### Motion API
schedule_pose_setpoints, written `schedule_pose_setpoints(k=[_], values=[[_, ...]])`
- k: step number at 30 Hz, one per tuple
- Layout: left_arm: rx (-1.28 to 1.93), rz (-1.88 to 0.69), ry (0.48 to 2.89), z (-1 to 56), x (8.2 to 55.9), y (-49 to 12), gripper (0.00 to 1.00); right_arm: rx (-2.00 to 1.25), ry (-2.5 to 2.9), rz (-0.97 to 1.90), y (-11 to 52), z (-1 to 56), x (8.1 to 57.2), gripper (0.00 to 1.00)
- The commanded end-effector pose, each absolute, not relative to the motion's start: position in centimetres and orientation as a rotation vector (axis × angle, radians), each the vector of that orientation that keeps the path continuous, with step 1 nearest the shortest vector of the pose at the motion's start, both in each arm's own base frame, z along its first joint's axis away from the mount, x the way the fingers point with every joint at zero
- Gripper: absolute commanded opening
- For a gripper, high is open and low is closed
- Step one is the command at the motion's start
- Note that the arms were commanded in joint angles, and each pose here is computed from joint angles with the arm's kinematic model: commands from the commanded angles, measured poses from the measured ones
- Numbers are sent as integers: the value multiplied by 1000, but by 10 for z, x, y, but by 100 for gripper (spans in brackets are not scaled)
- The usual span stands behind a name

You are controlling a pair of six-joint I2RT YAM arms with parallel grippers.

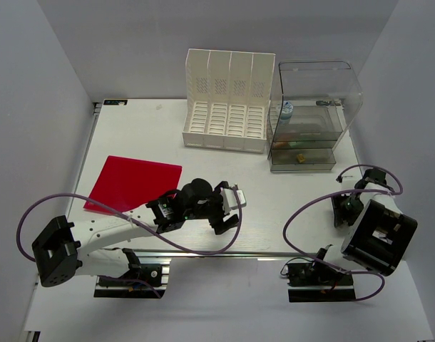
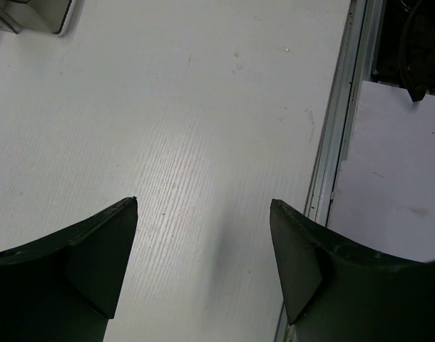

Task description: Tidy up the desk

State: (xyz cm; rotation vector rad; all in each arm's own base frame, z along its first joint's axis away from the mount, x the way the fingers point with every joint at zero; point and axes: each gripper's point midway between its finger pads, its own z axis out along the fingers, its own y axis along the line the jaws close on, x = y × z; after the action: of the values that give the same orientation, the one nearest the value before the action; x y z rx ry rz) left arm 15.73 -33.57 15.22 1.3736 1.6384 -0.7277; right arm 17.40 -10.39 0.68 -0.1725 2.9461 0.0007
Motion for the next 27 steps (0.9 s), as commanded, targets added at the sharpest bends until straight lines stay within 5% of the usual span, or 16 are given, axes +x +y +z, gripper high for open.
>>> schedule_pose_setpoints(k=[1, 11, 18, 27], values=[[1358, -717, 1626, 156, 159, -336, 84, -204, 2956, 19, -101, -26, 169, 54], [1337, -686, 1619, 161, 163, -332, 85, -289, 2913, 63, -96, -26, 178, 48], [1344, -697, 1622, 159, 162, -334, 85, -305, 2909, 145, -88, -24, 187, 64], [1338, -694, 1618, 161, 162, -332, 85, -270, 2930, 209, -76, -29, 188, 55]])
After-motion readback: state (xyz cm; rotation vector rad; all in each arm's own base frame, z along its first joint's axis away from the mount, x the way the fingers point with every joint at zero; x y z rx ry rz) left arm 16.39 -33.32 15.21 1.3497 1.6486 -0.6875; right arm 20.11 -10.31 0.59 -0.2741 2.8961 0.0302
